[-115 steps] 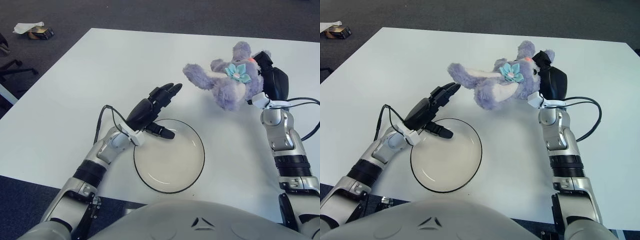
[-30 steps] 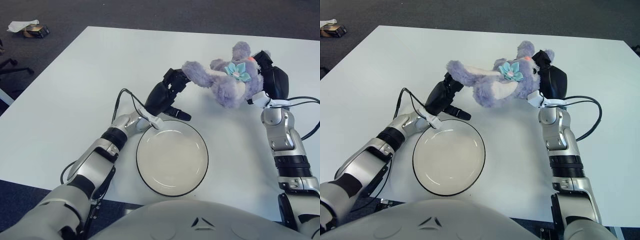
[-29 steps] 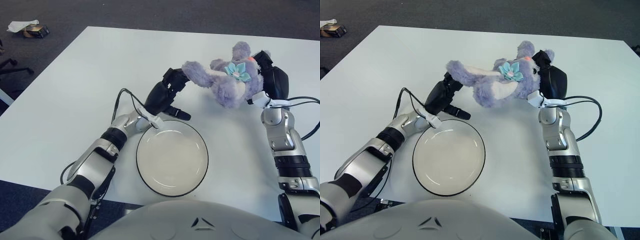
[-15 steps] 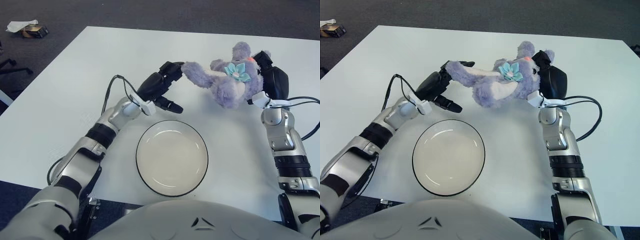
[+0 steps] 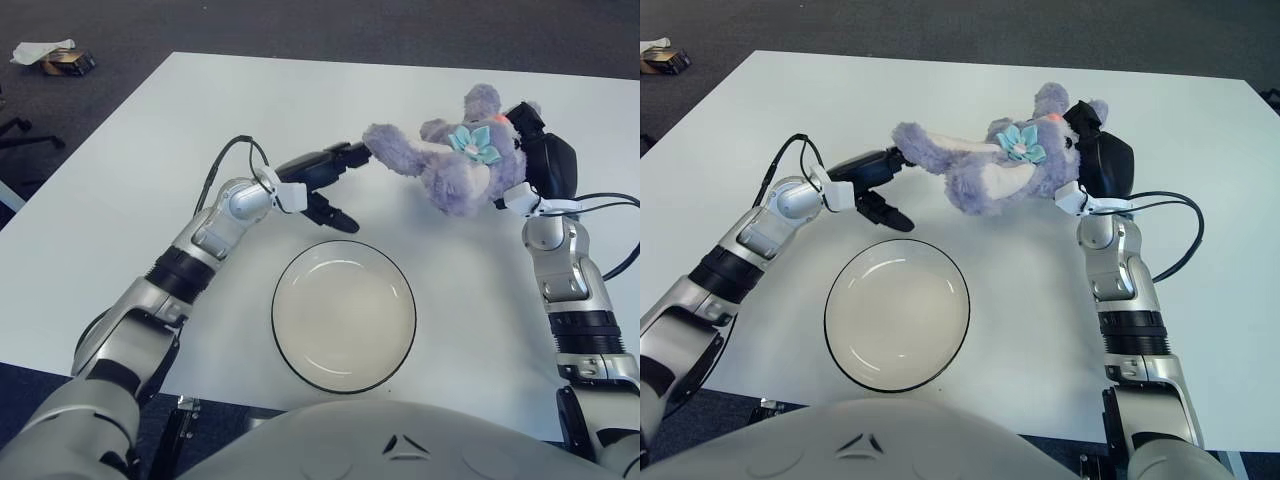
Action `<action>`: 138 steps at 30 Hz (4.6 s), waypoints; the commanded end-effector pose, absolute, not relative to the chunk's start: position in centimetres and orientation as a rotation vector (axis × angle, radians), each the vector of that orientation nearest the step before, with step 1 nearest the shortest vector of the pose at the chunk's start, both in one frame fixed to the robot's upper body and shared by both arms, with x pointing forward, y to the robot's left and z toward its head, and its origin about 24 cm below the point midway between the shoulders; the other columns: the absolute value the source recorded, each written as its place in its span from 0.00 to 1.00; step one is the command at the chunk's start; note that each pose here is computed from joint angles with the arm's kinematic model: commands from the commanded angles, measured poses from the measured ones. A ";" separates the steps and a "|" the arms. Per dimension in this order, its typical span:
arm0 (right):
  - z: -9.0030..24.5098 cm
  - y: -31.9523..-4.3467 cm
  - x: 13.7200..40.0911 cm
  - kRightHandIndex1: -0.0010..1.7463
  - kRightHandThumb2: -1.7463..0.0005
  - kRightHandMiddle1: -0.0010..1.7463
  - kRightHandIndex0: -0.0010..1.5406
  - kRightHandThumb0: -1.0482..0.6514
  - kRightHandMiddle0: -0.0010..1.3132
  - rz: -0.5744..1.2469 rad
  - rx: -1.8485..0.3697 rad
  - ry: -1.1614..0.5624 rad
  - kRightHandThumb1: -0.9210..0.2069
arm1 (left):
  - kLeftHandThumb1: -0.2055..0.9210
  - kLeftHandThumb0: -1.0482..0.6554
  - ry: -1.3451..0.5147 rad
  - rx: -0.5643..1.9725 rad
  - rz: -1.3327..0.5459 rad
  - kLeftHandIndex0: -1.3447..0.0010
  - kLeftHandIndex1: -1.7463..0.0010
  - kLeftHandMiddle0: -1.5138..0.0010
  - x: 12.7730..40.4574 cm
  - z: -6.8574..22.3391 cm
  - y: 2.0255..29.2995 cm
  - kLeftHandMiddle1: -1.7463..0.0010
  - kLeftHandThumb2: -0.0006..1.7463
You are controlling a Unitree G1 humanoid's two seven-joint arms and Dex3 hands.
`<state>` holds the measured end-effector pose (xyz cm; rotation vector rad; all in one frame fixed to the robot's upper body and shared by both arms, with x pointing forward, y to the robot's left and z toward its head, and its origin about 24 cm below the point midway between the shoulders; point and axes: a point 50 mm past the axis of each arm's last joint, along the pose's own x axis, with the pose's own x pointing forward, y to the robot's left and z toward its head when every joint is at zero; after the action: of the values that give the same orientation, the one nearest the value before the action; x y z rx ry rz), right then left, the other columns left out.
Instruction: Put the doll into the plate.
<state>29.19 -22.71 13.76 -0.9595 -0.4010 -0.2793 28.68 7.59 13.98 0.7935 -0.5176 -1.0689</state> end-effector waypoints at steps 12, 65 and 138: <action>14.2 -23.1 29.1 1.00 0.09 1.00 0.52 0.62 0.42 -0.299 -0.956 -0.413 0.74 | 1.00 0.00 -0.582 0.884 -1.080 1.00 0.80 1.00 28.2 13.8 7.9 0.86 0.10; 14.5 -23.4 29.0 0.98 0.11 1.00 0.51 0.62 0.40 -0.301 -0.976 -0.407 0.72 | 1.00 0.05 -0.664 1.077 -0.973 1.00 0.81 1.00 26.8 11.5 7.8 1.00 0.17; 14.5 -23.5 29.0 0.98 0.11 1.00 0.51 0.62 0.40 -0.308 -0.948 -0.393 0.72 | 0.99 0.07 -0.984 1.271 -0.789 1.00 0.74 0.99 26.6 7.5 6.7 0.99 0.22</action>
<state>29.17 -23.31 13.96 -0.9528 -0.3706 -0.2902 26.49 6.51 8.42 1.2277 -0.9964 -0.7808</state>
